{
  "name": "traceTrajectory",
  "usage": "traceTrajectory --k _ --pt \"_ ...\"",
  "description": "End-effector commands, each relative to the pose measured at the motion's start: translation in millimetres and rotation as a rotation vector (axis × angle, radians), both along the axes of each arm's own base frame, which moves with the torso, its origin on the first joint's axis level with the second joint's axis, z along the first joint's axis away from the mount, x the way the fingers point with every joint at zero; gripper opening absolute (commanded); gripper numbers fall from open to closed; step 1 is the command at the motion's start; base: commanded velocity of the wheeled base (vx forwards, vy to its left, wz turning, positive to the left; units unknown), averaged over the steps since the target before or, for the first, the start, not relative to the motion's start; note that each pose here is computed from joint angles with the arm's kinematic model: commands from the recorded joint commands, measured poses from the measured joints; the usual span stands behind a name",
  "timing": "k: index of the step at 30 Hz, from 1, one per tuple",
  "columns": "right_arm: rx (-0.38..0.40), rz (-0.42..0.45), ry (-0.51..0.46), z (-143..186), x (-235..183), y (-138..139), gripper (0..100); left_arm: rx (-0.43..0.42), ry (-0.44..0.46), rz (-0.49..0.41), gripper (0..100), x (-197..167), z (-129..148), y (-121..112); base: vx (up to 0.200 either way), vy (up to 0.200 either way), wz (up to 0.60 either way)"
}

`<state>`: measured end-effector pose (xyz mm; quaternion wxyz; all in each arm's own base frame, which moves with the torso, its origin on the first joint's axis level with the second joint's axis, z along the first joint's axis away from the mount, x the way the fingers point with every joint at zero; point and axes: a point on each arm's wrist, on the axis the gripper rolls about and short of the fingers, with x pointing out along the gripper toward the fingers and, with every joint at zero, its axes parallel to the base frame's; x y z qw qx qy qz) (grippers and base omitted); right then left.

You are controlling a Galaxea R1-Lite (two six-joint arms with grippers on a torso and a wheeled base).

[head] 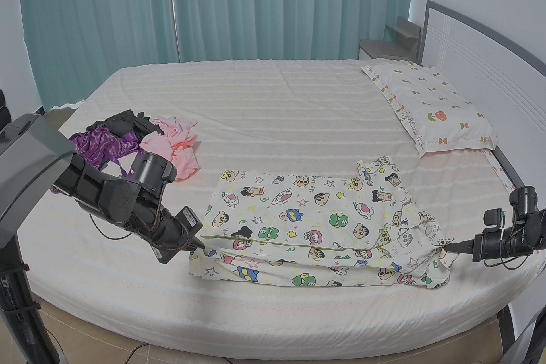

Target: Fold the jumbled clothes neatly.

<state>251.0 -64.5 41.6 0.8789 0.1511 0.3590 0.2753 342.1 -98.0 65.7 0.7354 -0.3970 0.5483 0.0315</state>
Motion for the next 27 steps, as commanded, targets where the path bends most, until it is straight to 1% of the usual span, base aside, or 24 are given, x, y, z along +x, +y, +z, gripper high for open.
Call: traceTrajectory --k 1,9,12,19,24,27 --pt "0.005 0.002 0.013 -7.9 10.7 -2.9 0 0.0 -0.001 0.016 0 12.9 -6.9 0.5 0.0 0.0 0.0" --pt "-0.002 0.028 -0.013 -7.2 26.6 0.1 0 0.027 0.004 0.028 0 28.3 -21.0 -2.3 0.0 0.0 0.0" --pt "0.026 0.009 -0.001 -5.9 38.1 1.0 0 0.051 -0.008 0.048 0 37.1 -25.7 -2.0 0.0 0.0 0.0" --pt "0.063 -0.034 0.014 -5.6 56.0 -3.6 0 0.046 -0.038 0.057 0 51.8 -25.9 -3.6 0.0 0.0 0.0" --pt "0.04 -0.063 0.05 -18.7 62.4 -6.0 0 0.086 -0.053 0.071 0 62.3 -32.8 -9.7 0.0 0.0 0.0" --pt "0.041 -0.064 0.06 -23.8 65.3 -6.9 0 0.09 -0.062 0.074 0 67.2 -33.6 -11.5 0.0 0.0 0.0"
